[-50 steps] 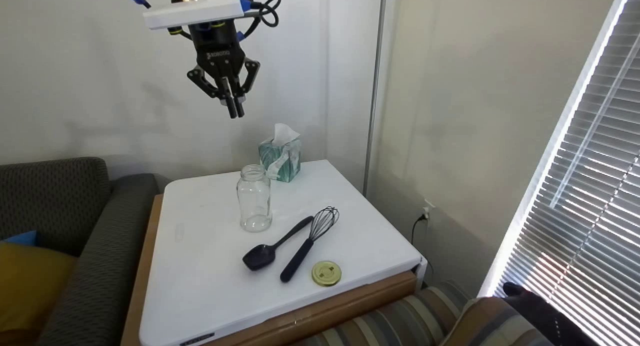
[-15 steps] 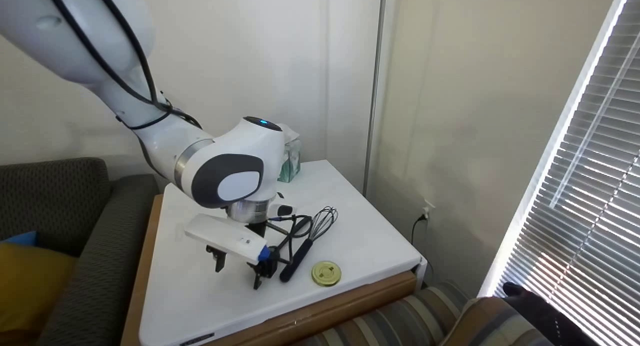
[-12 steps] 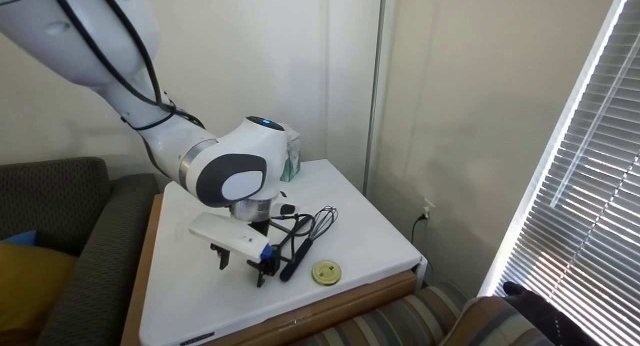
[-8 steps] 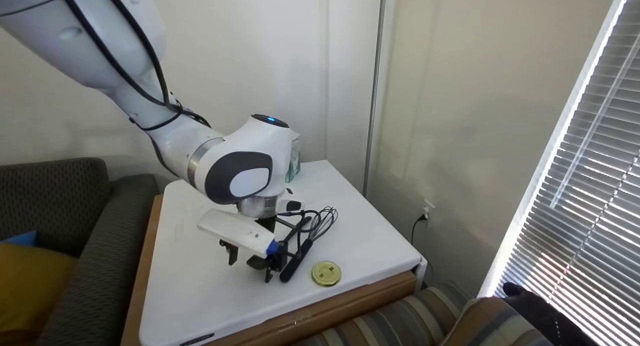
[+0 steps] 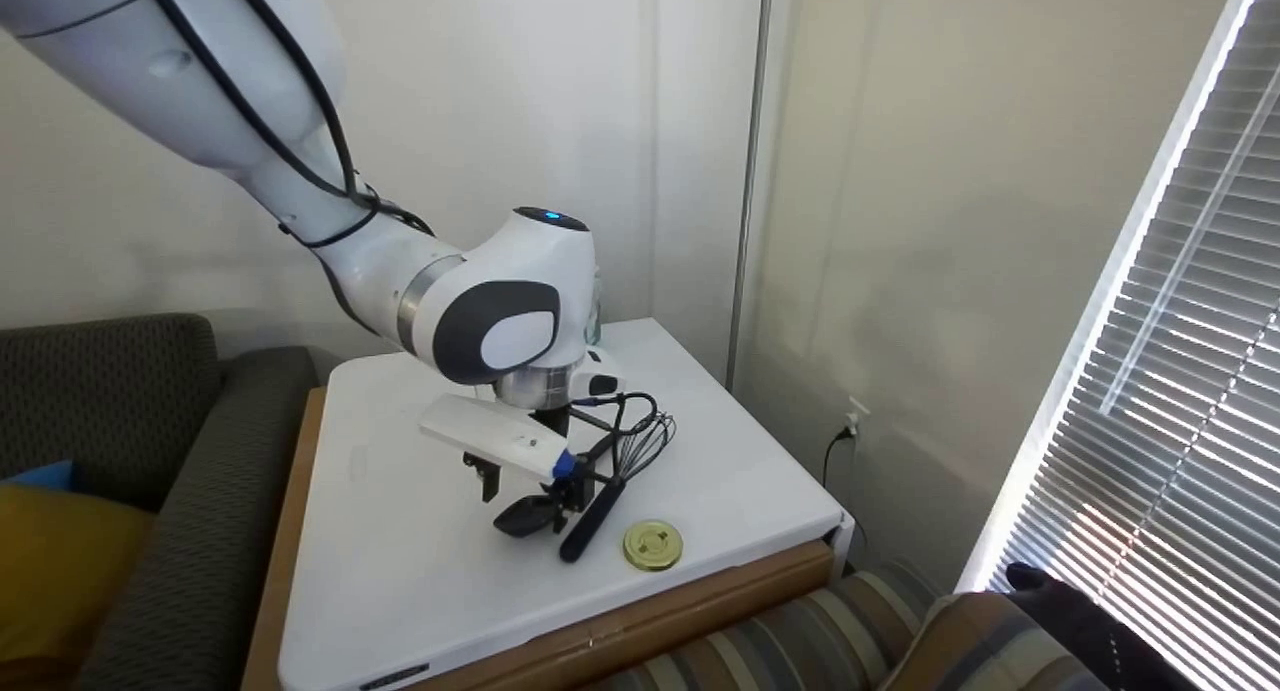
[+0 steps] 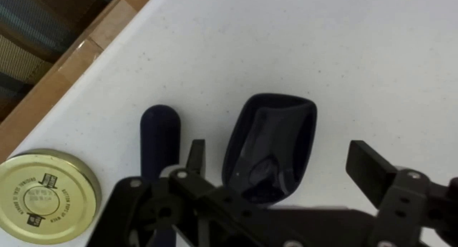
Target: Move the whisk to the right, remove the spoon from the cup and put it beside the whisk
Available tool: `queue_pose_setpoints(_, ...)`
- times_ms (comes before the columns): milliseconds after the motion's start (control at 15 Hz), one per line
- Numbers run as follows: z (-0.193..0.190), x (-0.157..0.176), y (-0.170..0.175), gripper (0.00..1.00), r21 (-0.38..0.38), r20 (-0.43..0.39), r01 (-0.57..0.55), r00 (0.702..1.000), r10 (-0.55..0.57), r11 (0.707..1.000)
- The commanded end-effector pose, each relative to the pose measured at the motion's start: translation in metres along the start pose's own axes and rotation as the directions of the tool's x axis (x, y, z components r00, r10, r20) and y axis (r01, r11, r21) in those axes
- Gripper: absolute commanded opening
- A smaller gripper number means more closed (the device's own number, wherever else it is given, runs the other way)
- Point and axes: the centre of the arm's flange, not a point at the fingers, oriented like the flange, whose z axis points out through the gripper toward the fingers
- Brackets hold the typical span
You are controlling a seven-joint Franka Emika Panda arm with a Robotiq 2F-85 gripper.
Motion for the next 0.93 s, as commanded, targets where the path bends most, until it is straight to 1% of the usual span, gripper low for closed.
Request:
queue_pose_setpoints(0, -0.001, 0.012, -0.002, 1.0, -0.006, 0.018, 0.005, 1.0, -0.005, 1.0)
queue_pose_setpoints(333, 0.0, 0.007, -0.009, 1.0, -0.013, 0.085, -0.018, 0.996, 0.019, 1.0)
queue_pose_setpoints(533, 0.004, 0.002, -0.005, 1.0, -0.048, 0.118, -0.055, 0.991, 0.06, 0.997)
queue_pose_setpoints(733, 0.007, 0.0, -0.001, 1.0, -0.067, 0.128, -0.077, 0.988, 0.085, 0.995)
queue_pose_setpoints(800, 0.007, 0.0, -0.001, 0.98, -0.067, 0.128, -0.082, 0.988, 0.09, 0.994)
queue_pose_setpoints(867, 0.008, 0.0, -0.001, 0.92, -0.065, 0.127, -0.086, 0.988, 0.093, 0.994)
